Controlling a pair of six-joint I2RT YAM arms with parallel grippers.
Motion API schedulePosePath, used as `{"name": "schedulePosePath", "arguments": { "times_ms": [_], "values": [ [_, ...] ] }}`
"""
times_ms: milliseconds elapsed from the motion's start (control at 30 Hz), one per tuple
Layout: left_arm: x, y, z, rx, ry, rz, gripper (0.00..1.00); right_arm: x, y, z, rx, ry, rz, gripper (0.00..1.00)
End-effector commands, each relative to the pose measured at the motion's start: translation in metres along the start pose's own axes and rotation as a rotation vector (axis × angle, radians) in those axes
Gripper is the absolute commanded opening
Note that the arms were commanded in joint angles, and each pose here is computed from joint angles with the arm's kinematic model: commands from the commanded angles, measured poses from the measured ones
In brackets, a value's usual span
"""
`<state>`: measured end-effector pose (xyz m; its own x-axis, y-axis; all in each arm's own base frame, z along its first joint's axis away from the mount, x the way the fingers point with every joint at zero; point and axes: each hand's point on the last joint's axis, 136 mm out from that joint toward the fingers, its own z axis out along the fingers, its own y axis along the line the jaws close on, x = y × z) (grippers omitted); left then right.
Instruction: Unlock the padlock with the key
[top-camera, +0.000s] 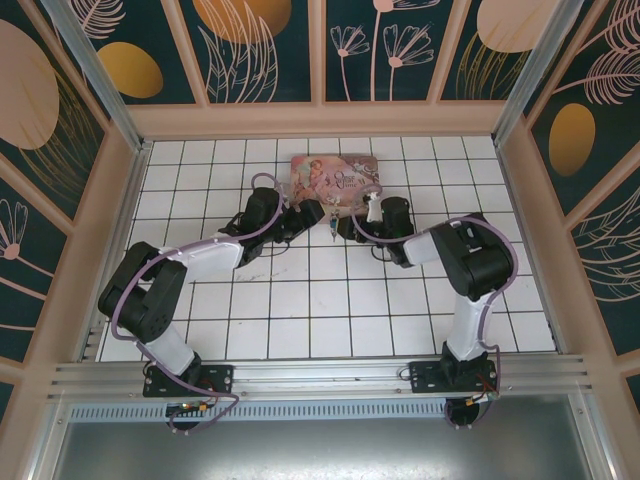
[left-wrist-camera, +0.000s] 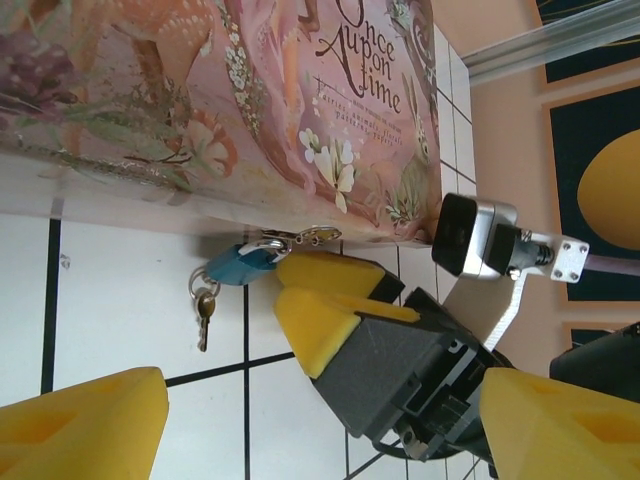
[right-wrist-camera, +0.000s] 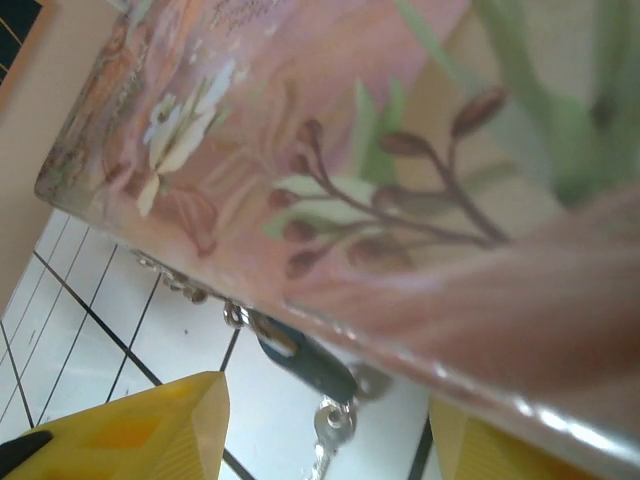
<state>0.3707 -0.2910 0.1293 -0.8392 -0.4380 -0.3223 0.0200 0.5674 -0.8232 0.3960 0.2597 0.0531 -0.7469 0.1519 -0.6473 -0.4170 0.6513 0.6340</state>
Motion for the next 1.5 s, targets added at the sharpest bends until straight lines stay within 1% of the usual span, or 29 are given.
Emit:
{"name": "schedulePosePath", "arguments": {
  "times_ms": [0,167,400,667,733,800,1133,1233,1300,1367,1467],
  "values": [
    [-0.003,0.006,0.002,-0.008,-0.007,-0.014,0.82,-0.007,0.012,0.012,-0.070,-0.008,-0.055,0.55],
    [-0.003,0.007,0.004,-0.005,-0.005,-0.022,0.82,-0.003,0.018,0.020,-0.097,0.007,-0.073,0.55],
    [-0.003,0.008,0.008,-0.001,0.002,-0.030,0.82,0.002,0.024,0.022,-0.114,0.012,-0.108,0.52],
    [-0.002,0.008,0.007,0.005,0.005,-0.032,0.82,-0.006,0.019,0.030,-0.078,-0.023,-0.107,0.52],
    [-0.002,0.008,0.007,0.009,0.006,-0.033,0.82,-0.004,0.022,0.034,-0.086,-0.013,-0.112,0.49],
    [0.003,0.019,0.014,-0.010,0.021,-0.045,0.82,-0.004,0.024,0.038,-0.087,-0.009,-0.122,0.46],
    [0.007,0.023,0.020,0.000,0.039,-0.065,0.82,-0.003,0.012,0.055,-0.033,0.001,-0.104,0.45],
    [0.007,0.023,0.021,0.002,0.041,-0.069,0.82,-0.006,0.007,0.059,-0.006,-0.010,-0.096,0.40],
    [0.007,0.024,0.020,0.000,0.038,-0.071,0.82,-0.009,0.005,0.061,0.002,-0.019,-0.089,0.34],
    [0.006,0.024,0.019,-0.001,0.033,-0.072,0.82,-0.010,0.004,0.062,0.007,-0.030,-0.078,0.25],
    [0.006,0.026,0.018,-0.005,0.029,-0.079,0.82,-0.014,0.005,0.064,0.002,-0.047,-0.067,0.17]
  ]
}}
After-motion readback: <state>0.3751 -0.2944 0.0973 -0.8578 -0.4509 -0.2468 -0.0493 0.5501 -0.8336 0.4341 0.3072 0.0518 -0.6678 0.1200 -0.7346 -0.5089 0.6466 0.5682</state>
